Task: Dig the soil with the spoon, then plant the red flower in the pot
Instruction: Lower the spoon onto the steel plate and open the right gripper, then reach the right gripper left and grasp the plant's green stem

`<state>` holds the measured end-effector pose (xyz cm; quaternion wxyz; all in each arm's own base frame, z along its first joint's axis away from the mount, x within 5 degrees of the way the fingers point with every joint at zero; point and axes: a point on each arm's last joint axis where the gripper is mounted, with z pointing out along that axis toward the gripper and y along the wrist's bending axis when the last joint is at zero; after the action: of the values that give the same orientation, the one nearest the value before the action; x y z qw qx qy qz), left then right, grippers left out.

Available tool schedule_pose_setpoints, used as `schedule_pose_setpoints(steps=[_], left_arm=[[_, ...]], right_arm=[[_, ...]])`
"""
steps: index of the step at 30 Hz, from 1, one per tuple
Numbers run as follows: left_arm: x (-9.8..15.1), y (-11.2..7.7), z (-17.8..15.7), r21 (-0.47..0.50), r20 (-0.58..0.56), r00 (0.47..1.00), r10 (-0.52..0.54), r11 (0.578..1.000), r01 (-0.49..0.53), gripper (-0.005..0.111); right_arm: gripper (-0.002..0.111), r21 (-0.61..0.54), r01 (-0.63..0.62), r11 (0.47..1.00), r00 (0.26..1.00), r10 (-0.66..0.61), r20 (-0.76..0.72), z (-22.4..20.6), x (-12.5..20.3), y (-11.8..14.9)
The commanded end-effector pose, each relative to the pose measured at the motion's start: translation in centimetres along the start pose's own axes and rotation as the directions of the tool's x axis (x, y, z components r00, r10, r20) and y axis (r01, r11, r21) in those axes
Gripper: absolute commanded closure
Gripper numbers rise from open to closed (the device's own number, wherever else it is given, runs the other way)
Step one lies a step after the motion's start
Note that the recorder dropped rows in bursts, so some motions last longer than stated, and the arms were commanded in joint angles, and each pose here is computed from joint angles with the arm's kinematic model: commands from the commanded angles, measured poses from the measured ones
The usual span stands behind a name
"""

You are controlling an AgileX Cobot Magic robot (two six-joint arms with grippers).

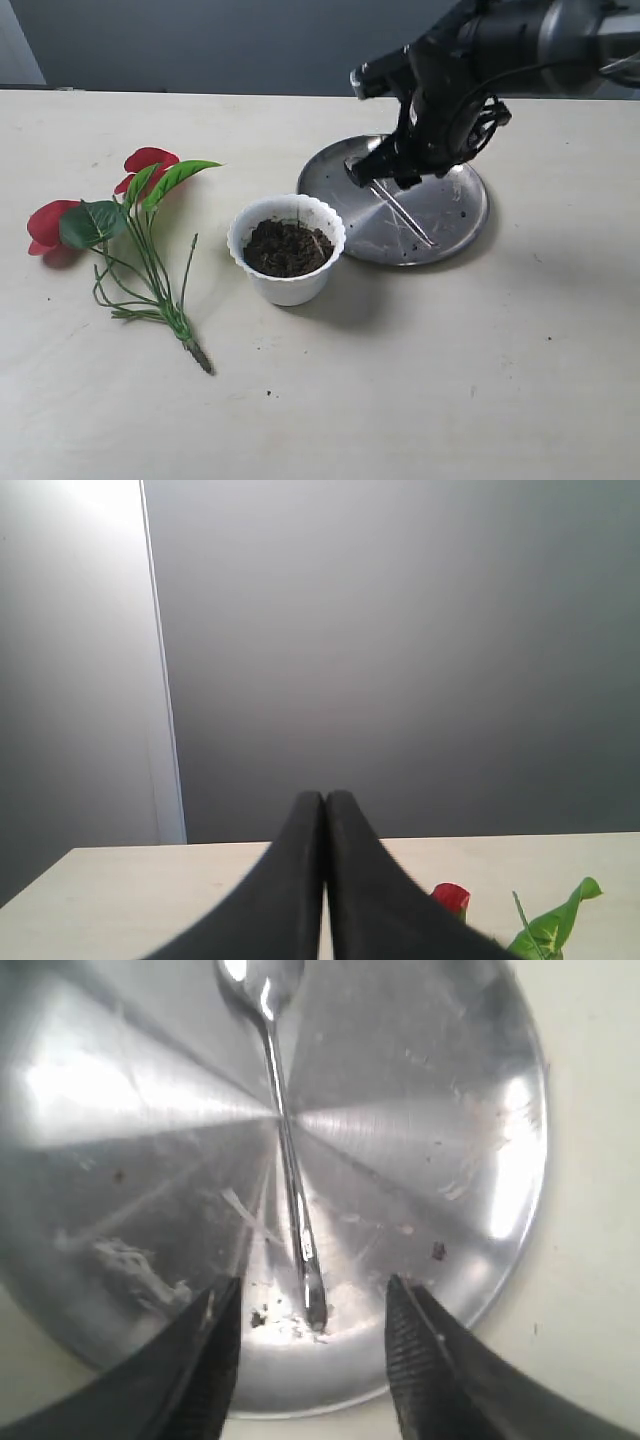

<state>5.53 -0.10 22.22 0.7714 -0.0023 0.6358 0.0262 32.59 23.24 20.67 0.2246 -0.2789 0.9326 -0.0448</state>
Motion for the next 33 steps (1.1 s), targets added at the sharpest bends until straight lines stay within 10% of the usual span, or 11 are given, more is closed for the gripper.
schedule_pose_setpoints(steps=[1,14,33], left_arm=[[-0.2,-0.1,0.0,0.008,0.011,1.0,-0.009,1.0,0.009,0.106],[-0.2,-0.1,0.0,0.008,0.011,1.0,-0.009,1.0,0.009,0.106],[-0.2,-0.1,0.0,0.008,0.011,1.0,-0.009,1.0,0.009,0.106]], right_arm=[[0.063,-0.175,0.088,0.981,0.985,-0.06,0.163,-5.8,-0.9,3.0],[0.063,-0.433,0.472,0.768,0.881,-0.432,0.195,-6.9,-0.3,20.4],[0.063,-0.417,0.436,0.798,0.898,-0.414,0.148,-1.3,-3.2,25.0]])
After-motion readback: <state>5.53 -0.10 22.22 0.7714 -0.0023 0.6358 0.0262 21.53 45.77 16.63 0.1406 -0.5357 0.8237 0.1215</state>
